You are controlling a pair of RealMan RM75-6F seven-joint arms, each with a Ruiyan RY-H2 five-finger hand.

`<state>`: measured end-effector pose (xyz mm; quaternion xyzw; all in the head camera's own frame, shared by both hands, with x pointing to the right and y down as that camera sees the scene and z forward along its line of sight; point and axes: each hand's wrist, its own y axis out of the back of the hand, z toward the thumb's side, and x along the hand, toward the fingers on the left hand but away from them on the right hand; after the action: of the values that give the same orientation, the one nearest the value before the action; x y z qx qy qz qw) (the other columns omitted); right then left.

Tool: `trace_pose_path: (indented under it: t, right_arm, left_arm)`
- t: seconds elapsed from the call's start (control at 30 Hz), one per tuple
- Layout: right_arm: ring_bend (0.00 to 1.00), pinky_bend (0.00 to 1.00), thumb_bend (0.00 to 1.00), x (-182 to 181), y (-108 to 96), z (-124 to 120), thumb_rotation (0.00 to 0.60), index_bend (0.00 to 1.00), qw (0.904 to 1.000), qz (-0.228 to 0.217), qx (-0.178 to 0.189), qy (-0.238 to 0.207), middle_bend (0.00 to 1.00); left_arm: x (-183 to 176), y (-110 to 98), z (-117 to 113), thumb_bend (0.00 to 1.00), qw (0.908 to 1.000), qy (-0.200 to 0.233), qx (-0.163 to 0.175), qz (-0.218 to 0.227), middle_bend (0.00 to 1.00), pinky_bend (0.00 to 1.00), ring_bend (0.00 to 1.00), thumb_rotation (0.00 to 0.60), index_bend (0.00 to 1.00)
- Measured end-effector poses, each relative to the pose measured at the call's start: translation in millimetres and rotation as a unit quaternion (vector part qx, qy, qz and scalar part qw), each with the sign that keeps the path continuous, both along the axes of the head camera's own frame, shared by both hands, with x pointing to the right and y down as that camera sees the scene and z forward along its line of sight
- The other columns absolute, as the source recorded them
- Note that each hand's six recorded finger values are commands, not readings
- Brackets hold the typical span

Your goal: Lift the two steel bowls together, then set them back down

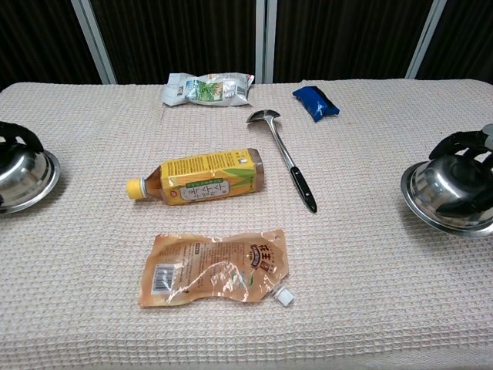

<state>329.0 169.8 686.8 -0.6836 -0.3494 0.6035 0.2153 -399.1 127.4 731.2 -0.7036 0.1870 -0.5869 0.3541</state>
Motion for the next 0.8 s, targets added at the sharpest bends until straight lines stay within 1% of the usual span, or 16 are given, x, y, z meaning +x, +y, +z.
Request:
trace_pose_path:
  t: [0.03, 0.1, 0.23, 0.4, 0.5, 0.6, 0.67, 0.73, 0.8]
  right_arm:
    - [0.01, 0.07, 0.02, 2, 1, 0, 0.600, 0.00, 1.0000, 0.000, -0.004, 0.002, 0.03]
    - [0.00, 0.00, 0.00, 5, 1, 0, 0.600, 0.00, 1.0000, 0.004, -0.005, 0.006, 0.00]
    - [0.00, 0.00, 0.00, 8, 0, -2, 0.600, 0.00, 0.9999, 0.015, 0.003, -0.001, 0.00]
    - [0.00, 0.00, 0.00, 9, 1, -5, 0.600, 0.00, 0.9998, 0.017, 0.007, -0.004, 0.00]
    - [0.00, 0.00, 0.00, 10, 1, -9, 0.600, 0.00, 0.9995, 0.020, 0.022, -0.009, 0.00]
    - [0.00, 0.00, 0.00, 12, 0, -17, 0.600, 0.00, 0.9981, 0.025, 0.053, -0.019, 0.00]
    - [0.00, 0.00, 0.00, 15, 1, -23, 0.600, 0.00, 0.9957, 0.028, 0.084, -0.026, 0.00]
    - [0.00, 0.00, 0.00, 19, 4, -29, 0.600, 0.00, 0.9920, 0.029, 0.119, -0.032, 0.00]
    - [0.00, 0.00, 0.00, 25, 8, -32, 0.600, 0.00, 0.9884, 0.030, 0.145, -0.034, 0.00]
  left_arm:
    - [0, 0, 0, 0.00, 1.0000, 0.003, 0.000, -0.002, 0.00, 0.08, 0.00, 0.600, 0.03]
    - [2, -2, -2, 0.00, 0.9999, 0.010, 0.009, -0.005, 0.00, 0.07, 0.00, 0.600, 0.01]
    - [2, -8, -11, 0.00, 0.9986, 0.028, 0.043, -0.012, 0.00, 0.07, 0.00, 0.600, 0.00]
    - [-5, -8, -16, 0.00, 0.9981, 0.024, 0.053, -0.020, 0.00, 0.07, 0.00, 0.600, 0.00]
    - [-10, -6, -23, 0.00, 0.9967, 0.025, 0.069, -0.035, 0.00, 0.07, 0.00, 0.600, 0.00]
    - [-17, 1, -32, 0.00, 0.9927, 0.033, 0.093, -0.068, 0.00, 0.07, 0.00, 0.600, 0.00]
    - [-25, 12, -41, 0.00, 0.9877, 0.042, 0.111, -0.102, 0.00, 0.08, 0.00, 0.600, 0.00]
    - [-35, 28, -49, 0.00, 0.9809, 0.048, 0.128, -0.138, 0.00, 0.08, 0.00, 0.600, 0.00]
    - [-44, 45, -56, 0.00, 0.9740, 0.050, 0.140, -0.171, 0.00, 0.08, 0.00, 0.600, 0.00]
